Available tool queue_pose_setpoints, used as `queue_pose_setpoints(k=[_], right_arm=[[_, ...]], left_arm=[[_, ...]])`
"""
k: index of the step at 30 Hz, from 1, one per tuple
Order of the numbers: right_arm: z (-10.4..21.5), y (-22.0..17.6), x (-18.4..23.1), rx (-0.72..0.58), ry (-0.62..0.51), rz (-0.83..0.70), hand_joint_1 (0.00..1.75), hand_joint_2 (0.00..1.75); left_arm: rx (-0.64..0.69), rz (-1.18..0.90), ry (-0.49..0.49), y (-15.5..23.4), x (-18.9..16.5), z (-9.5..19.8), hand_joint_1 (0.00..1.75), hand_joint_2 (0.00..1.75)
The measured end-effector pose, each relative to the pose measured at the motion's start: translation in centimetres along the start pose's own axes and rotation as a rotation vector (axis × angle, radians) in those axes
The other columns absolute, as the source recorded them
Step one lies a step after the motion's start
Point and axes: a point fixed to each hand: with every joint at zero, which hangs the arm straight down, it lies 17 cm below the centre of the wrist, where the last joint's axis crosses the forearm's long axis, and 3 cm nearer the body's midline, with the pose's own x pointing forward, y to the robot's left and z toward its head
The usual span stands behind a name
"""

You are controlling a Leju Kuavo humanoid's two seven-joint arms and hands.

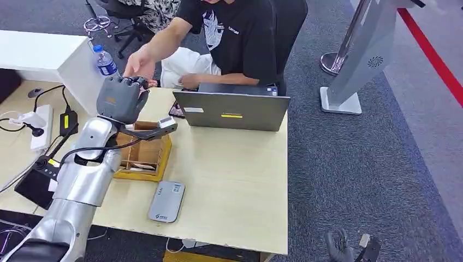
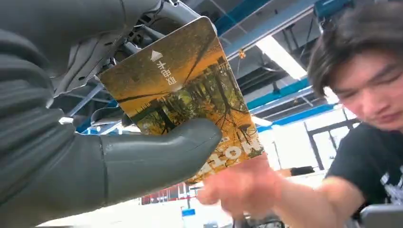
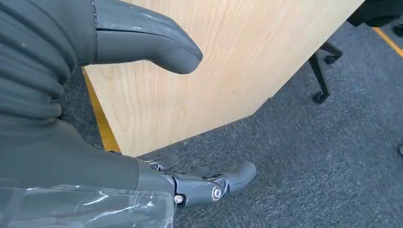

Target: Pass the card to the sensor for recognition and then transmit it.

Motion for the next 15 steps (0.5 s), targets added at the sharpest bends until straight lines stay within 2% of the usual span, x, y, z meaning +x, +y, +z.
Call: queue_pose_setpoints(k=[3, 4, 5, 6, 15], right_arm=[[0.1, 0.4, -0.2, 0.007, 0.003, -0.004, 0.0, 1.75], [0.1, 0.6, -0.4, 0.009, 0.006, -0.003, 0.0, 1.75], [0.2, 0.7, -0.4, 0.011, 0.007, -0.001, 0.0, 1.75], [0.2, 0.9, -0.6, 0.015, 0.011, 0.0, 0.0, 1.75], [0.4, 1.7, -0.9, 0.02, 0.009, -0.004, 0.0, 1.75]], left_arm=[[0.003, -0.008, 0.016, 0.0, -0.6, 0.0, 1.75, 1.75], [0.001, -0.01, 0.02, -0.1, -0.7, 0.1, 1.52, 1.75], [-0.001, -0.012, 0.022, -0.2, -0.8, 0.1, 1.52, 1.75], [-0.002, -0.013, 0.024, -0.3, -0.9, 0.1, 0.0, 1.75], [0.031, 0.001, 0.015, 0.3, -0.6, 1.0, 0.0, 1.75]])
